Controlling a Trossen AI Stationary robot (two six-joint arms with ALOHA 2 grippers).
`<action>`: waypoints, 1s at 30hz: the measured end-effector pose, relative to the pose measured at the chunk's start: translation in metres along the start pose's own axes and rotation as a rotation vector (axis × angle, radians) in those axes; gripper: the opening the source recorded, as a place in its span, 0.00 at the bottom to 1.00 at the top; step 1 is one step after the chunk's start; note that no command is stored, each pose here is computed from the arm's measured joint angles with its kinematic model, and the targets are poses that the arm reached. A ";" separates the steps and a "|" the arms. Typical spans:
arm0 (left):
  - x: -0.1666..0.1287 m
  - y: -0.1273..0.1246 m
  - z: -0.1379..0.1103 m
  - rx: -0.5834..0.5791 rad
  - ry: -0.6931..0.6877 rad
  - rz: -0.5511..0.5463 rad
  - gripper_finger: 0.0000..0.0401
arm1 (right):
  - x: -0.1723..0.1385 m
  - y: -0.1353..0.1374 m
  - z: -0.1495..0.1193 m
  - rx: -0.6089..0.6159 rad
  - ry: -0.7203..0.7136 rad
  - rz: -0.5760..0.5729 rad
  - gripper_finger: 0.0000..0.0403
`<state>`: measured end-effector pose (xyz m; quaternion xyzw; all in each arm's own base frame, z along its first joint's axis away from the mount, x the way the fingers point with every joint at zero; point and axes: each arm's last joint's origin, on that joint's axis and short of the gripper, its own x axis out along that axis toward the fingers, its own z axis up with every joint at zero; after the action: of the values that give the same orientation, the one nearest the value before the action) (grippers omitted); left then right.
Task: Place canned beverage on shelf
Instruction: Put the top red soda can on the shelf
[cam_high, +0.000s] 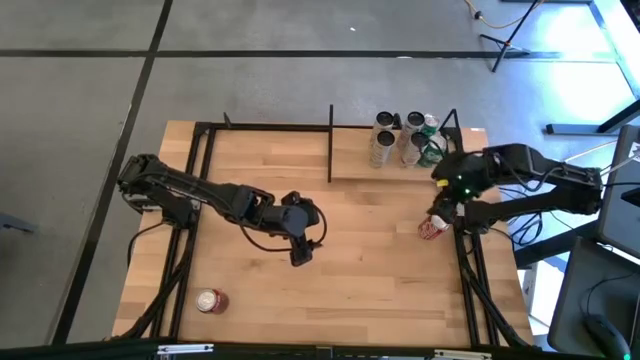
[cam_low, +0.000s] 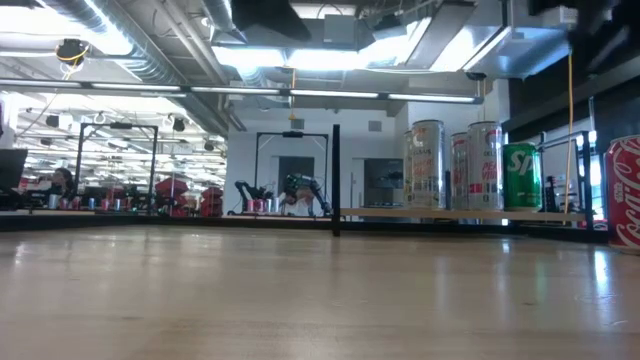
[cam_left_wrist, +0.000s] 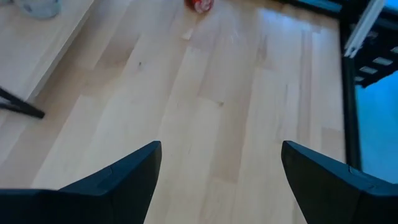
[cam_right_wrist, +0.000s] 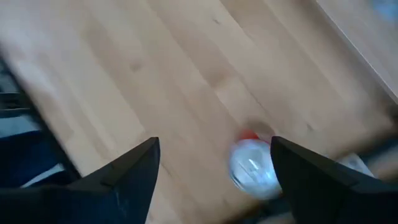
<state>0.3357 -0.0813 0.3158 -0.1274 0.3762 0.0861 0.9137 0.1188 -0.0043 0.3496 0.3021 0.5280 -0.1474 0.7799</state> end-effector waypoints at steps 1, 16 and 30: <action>0.000 -0.001 0.001 0.001 -0.011 -0.007 0.79 | 0.001 -0.001 -0.003 0.025 0.025 -0.025 0.73; -0.003 -0.010 -0.001 0.015 -0.057 0.011 0.79 | 0.079 -0.015 -0.027 0.160 0.272 -0.207 0.95; -0.003 -0.010 -0.001 0.061 -0.051 0.004 0.79 | 0.118 -0.013 -0.020 0.105 0.384 -0.311 0.72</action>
<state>0.3356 -0.0916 0.3186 -0.0965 0.3555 0.0796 0.9263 0.1436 0.0088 0.2324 0.2797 0.6984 -0.2328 0.6163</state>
